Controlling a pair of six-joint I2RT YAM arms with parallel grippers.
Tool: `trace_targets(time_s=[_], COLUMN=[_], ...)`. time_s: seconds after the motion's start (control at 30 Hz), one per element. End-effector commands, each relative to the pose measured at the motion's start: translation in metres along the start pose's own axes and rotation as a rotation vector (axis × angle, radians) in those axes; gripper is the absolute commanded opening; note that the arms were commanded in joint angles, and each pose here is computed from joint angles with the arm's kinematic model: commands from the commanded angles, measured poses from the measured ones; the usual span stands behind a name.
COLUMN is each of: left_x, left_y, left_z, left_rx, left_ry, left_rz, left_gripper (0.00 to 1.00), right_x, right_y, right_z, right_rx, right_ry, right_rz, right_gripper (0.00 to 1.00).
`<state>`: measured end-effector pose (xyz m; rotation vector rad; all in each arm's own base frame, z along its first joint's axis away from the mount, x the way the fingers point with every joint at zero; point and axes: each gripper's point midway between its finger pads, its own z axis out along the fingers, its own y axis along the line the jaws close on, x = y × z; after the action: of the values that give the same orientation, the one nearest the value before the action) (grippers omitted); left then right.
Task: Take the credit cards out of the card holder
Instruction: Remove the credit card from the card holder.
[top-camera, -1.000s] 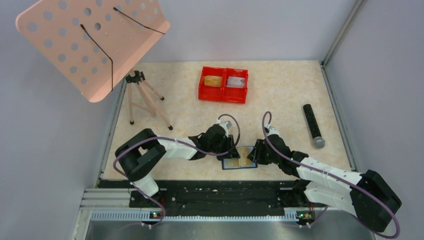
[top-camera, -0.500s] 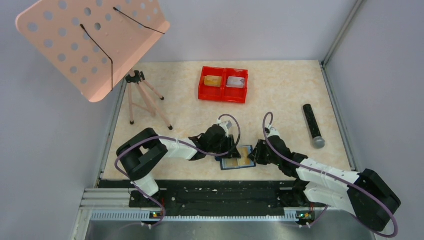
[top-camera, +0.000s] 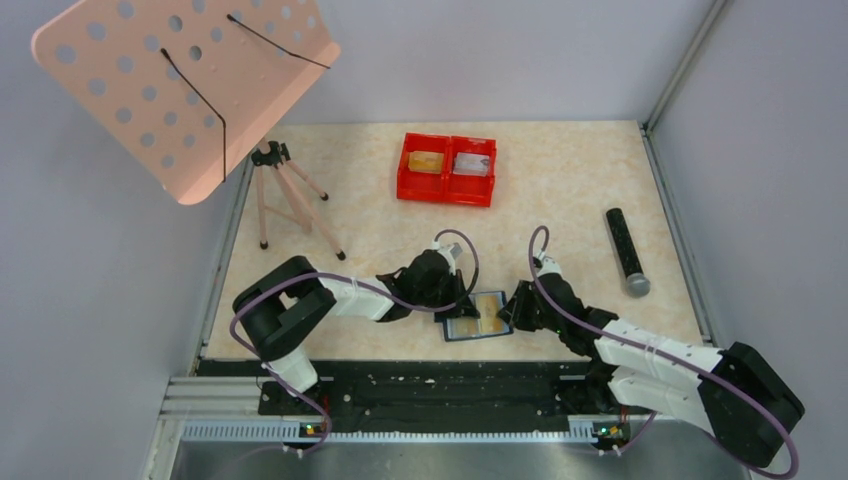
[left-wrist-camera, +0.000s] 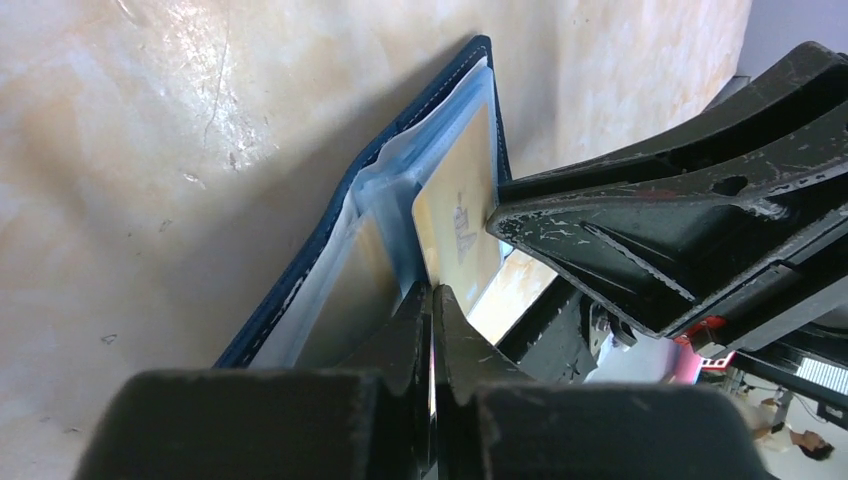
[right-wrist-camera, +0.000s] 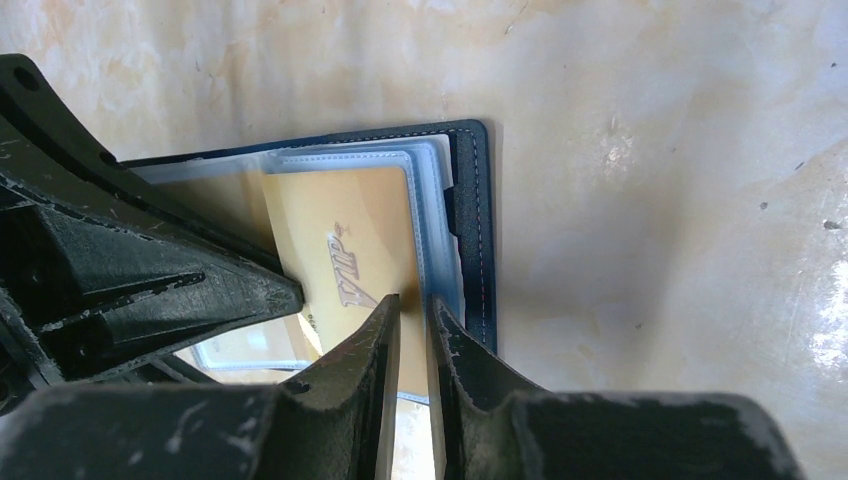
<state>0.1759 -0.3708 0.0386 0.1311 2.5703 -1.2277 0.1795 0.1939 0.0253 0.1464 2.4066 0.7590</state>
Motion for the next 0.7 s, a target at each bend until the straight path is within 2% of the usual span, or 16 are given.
trace_targets(time_s=[0.0,0.67], left_x=[-0.004,-0.018], left_y=[-0.022,0.007], left_z=[-0.003,-0.034], left_rx=[0.098,0.055], left_ry=[0.003,-0.018], left_rz=[-0.002,-0.013], left_gripper=[0.00,0.00], right_x=[0.007,0.001], right_y=[-0.007,-0.010], right_z=[-0.002,-0.008], right_rx=[0.014,0.031], right_ry=[0.021,0.001], right_rz=[0.011,0.027], right_gripper=[0.15,0.15])
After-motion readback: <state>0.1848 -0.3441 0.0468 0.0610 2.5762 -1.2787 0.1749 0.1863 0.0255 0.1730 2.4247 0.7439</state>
